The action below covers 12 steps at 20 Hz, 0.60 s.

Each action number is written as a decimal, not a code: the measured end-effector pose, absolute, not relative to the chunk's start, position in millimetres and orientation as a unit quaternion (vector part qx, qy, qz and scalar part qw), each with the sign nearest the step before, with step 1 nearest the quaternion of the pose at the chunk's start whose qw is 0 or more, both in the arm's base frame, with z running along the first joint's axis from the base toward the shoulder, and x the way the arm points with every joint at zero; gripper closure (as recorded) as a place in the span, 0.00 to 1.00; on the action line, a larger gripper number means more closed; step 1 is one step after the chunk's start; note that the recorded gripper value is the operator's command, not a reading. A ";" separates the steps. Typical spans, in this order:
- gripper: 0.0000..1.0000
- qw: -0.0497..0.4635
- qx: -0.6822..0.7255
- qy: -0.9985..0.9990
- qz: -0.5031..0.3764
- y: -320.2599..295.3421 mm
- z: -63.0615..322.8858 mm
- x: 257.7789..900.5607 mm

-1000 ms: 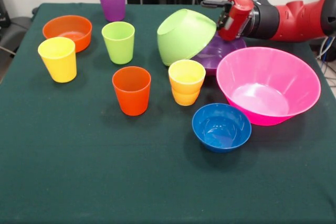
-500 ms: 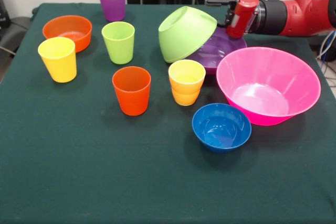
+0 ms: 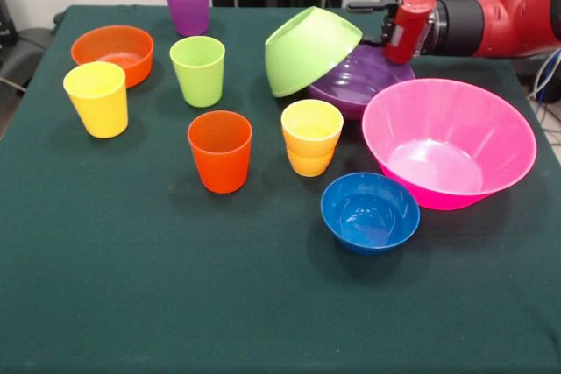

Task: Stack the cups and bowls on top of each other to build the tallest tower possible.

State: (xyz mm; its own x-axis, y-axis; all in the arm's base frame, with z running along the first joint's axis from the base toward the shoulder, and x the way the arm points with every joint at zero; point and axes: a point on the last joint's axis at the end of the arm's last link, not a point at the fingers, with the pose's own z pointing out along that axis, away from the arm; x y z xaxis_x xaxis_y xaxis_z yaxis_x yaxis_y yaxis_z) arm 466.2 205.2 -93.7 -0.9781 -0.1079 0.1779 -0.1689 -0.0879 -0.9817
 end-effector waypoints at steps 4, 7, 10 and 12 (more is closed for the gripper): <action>0.00 0.028 0.099 -0.683 0.723 207.9 -93.3 462.7; 0.00 0.034 0.096 -0.690 0.717 209.6 -92.9 459.2; 0.00 0.042 0.093 -0.698 0.708 212.4 -92.7 455.0; 0.00 0.043 0.092 -0.701 0.706 213.3 -92.6 454.2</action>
